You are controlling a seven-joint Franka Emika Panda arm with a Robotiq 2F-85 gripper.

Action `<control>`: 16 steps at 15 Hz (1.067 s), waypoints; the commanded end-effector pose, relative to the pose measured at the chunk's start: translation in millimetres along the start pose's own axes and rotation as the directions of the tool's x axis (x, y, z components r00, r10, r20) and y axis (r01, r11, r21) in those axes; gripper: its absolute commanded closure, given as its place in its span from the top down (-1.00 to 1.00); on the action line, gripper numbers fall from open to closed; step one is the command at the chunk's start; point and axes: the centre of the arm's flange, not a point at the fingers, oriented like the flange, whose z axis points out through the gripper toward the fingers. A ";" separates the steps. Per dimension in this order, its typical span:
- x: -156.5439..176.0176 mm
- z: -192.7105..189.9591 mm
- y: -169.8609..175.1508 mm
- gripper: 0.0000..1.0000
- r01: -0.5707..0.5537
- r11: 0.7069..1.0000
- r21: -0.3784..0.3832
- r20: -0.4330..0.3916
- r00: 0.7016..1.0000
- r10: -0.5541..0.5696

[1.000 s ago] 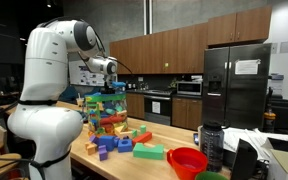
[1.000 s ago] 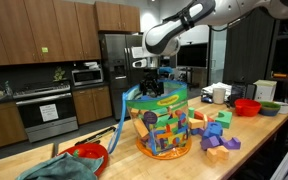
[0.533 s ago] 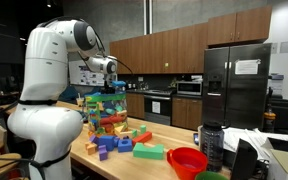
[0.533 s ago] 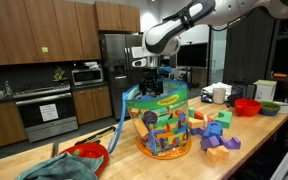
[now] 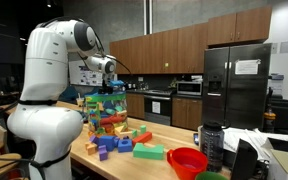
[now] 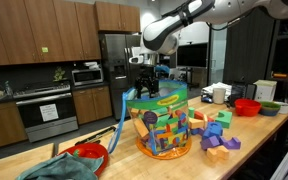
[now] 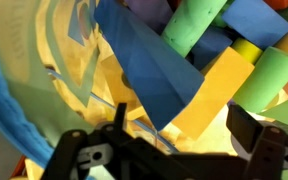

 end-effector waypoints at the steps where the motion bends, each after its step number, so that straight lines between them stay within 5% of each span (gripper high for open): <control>1: -5.6 12.3 -4.2 1.00 0.013 1.000 0.012 0.023 1.000 -0.014; 6: -14.0 29.9 -9.4 1.00 0.006 0.999 0.050 0.045 0.999 -0.008; 7: -14.6 29.3 -8.8 0.64 0.008 0.999 0.046 0.048 0.999 -0.010; 12: -16.0 24.2 -5.1 -0.11 0.014 1.000 0.023 0.058 0.998 -0.015; 16: -19.4 21.4 -2.5 -0.28 0.022 1.000 0.008 0.076 0.997 -0.022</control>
